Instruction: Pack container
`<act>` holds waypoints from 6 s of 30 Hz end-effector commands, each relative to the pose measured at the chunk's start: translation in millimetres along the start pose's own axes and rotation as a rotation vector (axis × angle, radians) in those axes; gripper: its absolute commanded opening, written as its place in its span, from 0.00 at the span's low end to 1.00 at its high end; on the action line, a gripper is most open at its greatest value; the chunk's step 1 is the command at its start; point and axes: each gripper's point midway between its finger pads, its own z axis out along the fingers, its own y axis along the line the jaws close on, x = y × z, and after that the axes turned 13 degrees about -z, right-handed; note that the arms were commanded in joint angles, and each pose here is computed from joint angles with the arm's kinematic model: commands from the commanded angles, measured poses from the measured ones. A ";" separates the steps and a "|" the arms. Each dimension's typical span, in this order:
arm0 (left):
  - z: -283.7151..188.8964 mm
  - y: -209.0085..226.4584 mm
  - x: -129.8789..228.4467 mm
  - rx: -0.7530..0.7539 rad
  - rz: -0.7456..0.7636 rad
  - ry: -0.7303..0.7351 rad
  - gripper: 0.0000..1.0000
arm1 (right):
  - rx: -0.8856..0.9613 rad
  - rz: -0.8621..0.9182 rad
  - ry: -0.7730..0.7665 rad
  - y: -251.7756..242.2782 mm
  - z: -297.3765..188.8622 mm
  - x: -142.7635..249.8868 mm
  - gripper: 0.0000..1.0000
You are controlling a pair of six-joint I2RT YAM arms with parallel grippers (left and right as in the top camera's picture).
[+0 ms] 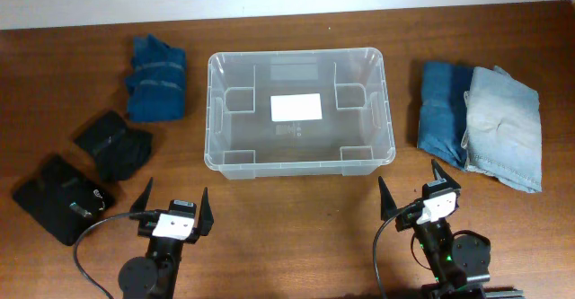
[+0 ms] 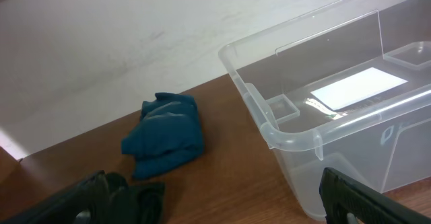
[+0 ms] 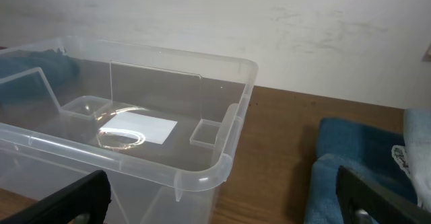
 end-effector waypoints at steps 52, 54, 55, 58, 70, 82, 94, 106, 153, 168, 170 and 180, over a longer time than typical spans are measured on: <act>0.0 1.9 2.0 -0.010 -0.015 0.001 0.99 | -0.021 0.007 -0.003 4.6 -0.1 0.8 0.98; 0.0 1.9 2.0 -0.010 -0.015 0.001 0.99 | -0.020 0.007 -0.003 4.6 -0.1 0.8 0.98; 0.0 1.9 1.9 -0.010 -0.015 0.000 0.99 | -0.021 0.007 -0.003 4.6 -0.1 0.8 0.98; 0.0 1.9 2.0 -0.010 -0.015 0.001 0.99 | -0.021 0.007 -0.003 4.6 -0.1 0.8 0.98; 0.0 1.9 1.9 -0.010 -0.015 0.000 0.99 | -0.020 0.007 -0.003 4.6 -0.1 0.8 0.98; 0.0 1.9 1.9 -0.010 -0.015 0.000 0.99 | -0.020 0.007 -0.003 4.6 -0.1 0.8 0.99; 0.0 1.9 1.9 -0.010 -0.015 0.000 0.99 | -0.020 0.007 -0.004 4.6 -0.1 0.6 0.99; 0.0 1.9 1.9 -0.010 -0.015 0.000 0.99 | -0.018 0.025 -0.002 4.2 0.0 0.8 0.98; 0.0 1.9 1.9 -0.010 -0.015 0.000 0.99 | 0.231 0.331 0.683 -155.9 5.8 -109.6 0.98; 0.0 1.9 1.9 -0.010 -0.015 0.000 0.99 | 0.224 0.400 1.074 -215.1 54.5 52.6 0.98; 0.0 1.9 1.9 -0.010 -0.015 0.000 0.99 | 0.199 0.402 1.101 -212.6 66.9 72.7 0.98; 0.0 1.9 2.0 -0.010 -0.015 0.001 0.99 | 0.097 0.311 1.165 -193.1 114.1 137.3 0.99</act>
